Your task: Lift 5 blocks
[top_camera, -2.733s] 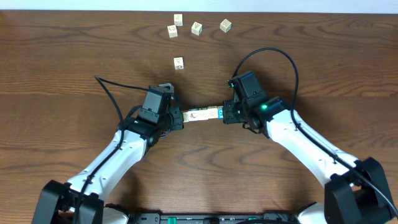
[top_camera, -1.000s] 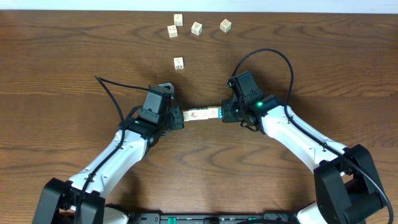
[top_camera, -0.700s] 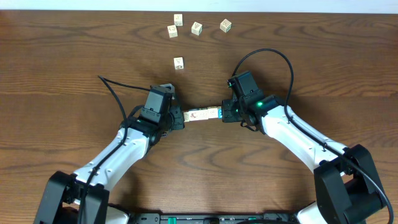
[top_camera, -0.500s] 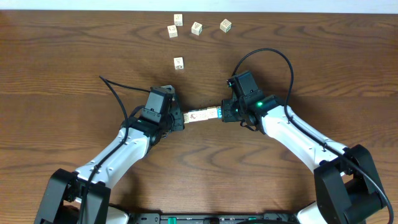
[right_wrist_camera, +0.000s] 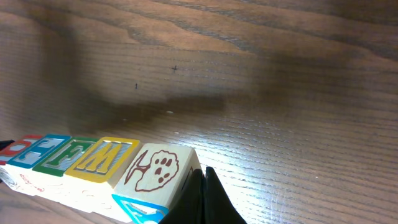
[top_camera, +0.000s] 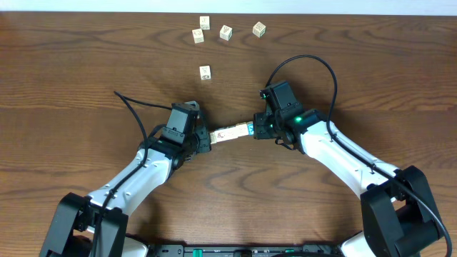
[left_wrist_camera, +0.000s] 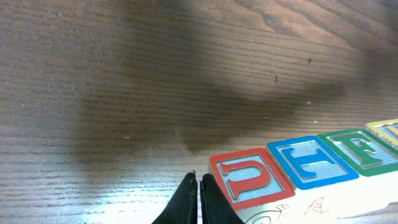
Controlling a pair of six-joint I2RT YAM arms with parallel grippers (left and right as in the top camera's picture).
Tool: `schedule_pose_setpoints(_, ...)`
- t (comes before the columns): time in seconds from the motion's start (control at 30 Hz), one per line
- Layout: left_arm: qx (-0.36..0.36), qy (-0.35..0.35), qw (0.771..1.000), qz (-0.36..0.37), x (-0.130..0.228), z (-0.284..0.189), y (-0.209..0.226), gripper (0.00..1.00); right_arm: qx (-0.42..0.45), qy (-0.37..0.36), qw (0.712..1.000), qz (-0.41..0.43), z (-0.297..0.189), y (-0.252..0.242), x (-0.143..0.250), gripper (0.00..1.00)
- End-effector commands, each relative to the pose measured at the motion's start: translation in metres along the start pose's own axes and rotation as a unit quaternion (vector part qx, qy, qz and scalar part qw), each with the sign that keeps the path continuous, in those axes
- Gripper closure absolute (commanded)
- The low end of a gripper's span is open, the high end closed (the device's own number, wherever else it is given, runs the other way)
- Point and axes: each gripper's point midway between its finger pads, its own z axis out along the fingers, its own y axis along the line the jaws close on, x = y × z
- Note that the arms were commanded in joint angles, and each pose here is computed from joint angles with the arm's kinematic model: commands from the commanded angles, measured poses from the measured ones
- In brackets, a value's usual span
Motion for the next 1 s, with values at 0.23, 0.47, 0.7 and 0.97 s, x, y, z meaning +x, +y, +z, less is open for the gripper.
schedule_pose_setpoints(0.23,0.185,0.056,0.980,0.049,0.019,-0.017,-0.091,0.93,-0.215,0.090,0.972,-0.031,-0.015,0.094,0.033,0.99)
schedule_pose_setpoints(0.47,0.185,0.056,0.980,0.049,0.019,-0.017,-0.091,0.93,-0.209,0.117,0.971,-0.022,0.002,0.089,0.045,0.99)
schedule_pose_setpoints(0.7,0.181,0.062,0.980,0.048,0.022,-0.013,-0.089,0.93,-0.218,0.118,0.969,-0.024,0.006,0.091,0.044,0.99)
schedule_pose_setpoints(0.97,0.188,0.073,0.978,0.054,0.033,0.002,-0.099,0.93,-0.217,0.117,0.969,-0.024,0.006,0.091,0.044,0.99)
